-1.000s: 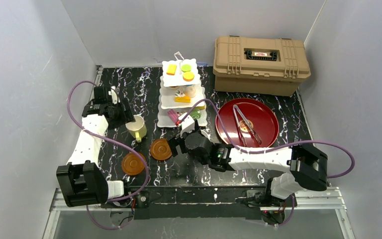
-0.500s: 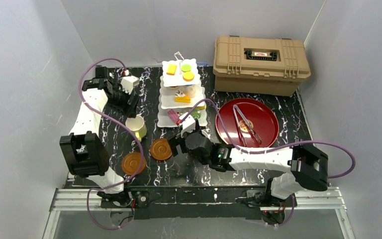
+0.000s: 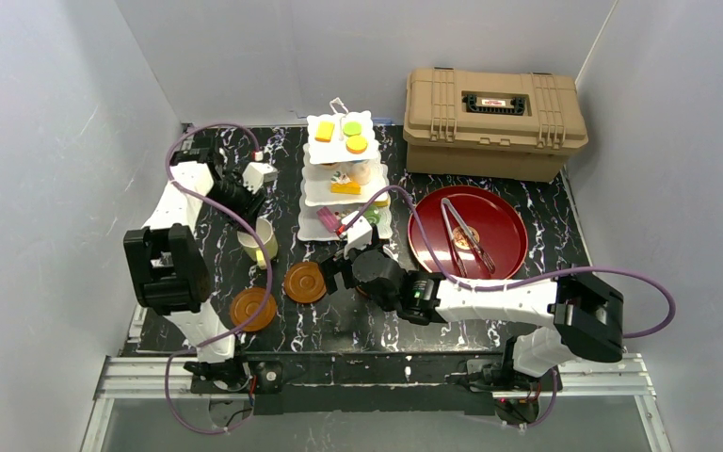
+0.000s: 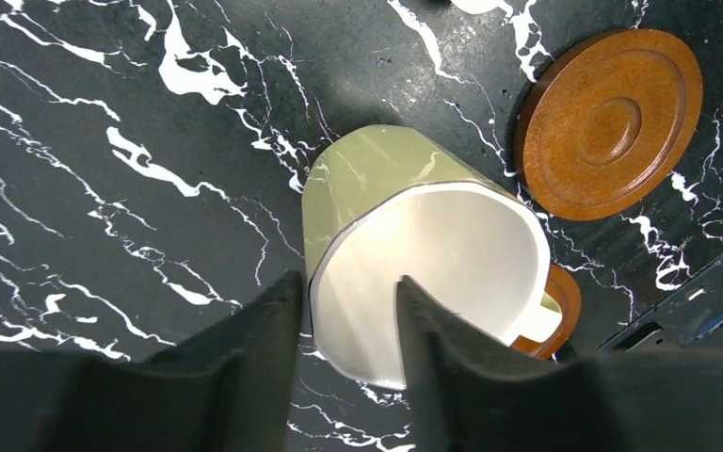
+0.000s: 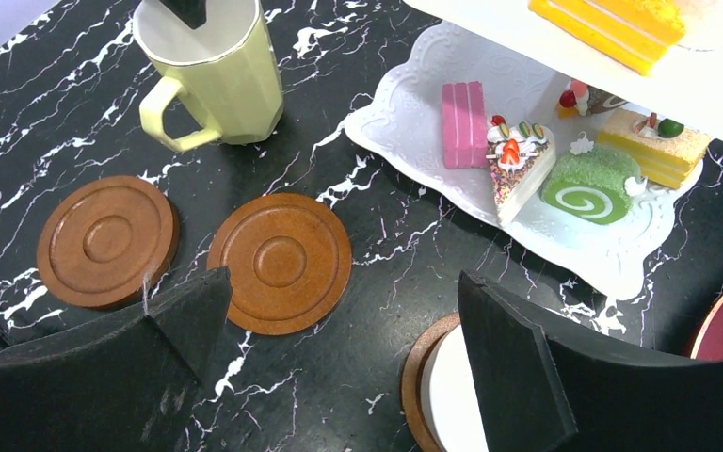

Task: Serve the afternoon tea
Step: Pick up the cup at the center of the board.

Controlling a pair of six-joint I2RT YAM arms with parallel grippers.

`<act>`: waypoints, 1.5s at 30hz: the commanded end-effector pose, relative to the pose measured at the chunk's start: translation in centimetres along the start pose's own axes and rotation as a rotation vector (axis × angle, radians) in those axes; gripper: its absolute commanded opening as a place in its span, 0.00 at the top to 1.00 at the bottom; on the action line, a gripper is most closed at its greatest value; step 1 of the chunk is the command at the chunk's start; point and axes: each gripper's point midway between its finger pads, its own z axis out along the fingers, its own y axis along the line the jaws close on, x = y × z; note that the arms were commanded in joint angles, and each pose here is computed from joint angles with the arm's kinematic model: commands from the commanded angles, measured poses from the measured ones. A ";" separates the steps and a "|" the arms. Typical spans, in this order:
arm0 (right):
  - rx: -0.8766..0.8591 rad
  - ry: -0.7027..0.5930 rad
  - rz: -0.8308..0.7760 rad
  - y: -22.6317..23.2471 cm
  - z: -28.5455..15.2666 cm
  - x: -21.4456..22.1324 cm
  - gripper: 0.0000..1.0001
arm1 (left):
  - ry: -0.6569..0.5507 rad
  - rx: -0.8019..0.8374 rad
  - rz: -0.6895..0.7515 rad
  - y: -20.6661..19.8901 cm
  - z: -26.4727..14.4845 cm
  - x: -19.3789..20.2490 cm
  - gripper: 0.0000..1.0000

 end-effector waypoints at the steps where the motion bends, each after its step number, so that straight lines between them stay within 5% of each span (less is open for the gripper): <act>1: 0.007 -0.054 0.046 0.1 -0.3 -1.9 0.02 | 0.009 0.022 -0.010 -0.6 1.0 0.3 0.67; 4: 0.003 -0.046 0.039 0.4 0.0 -1.7 0.02 | -0.001 0.008 -0.044 -1.1 0.7 0.1 0.93; 6: -0.005 -0.040 0.030 0.7 0.3 -1.5 0.02 | -0.018 -0.012 -0.071 -1.4 -0.1 -0.1 1.00; 22: -0.154 -0.058 -0.034 5.7 3.3 -3.6 0.02 | -0.180 -0.177 -0.513 -6.7 -6.2 0.2 1.00; 37: -0.310 0.018 -0.104 10.3 5.0 -1.9 0.02 | -0.181 -0.174 -0.521 -8.8 -6.2 -0.5 1.00; 42: -0.291 0.013 -0.123 10.2 5.6 -1.9 0.11 | -0.197 -0.174 -0.501 -9.3 -6.6 -0.6 1.00; 45: -0.312 0.013 -0.133 10.7 5.7 -2.5 0.29 | -0.199 -0.177 -0.480 -9.7 -7.2 -0.4 1.00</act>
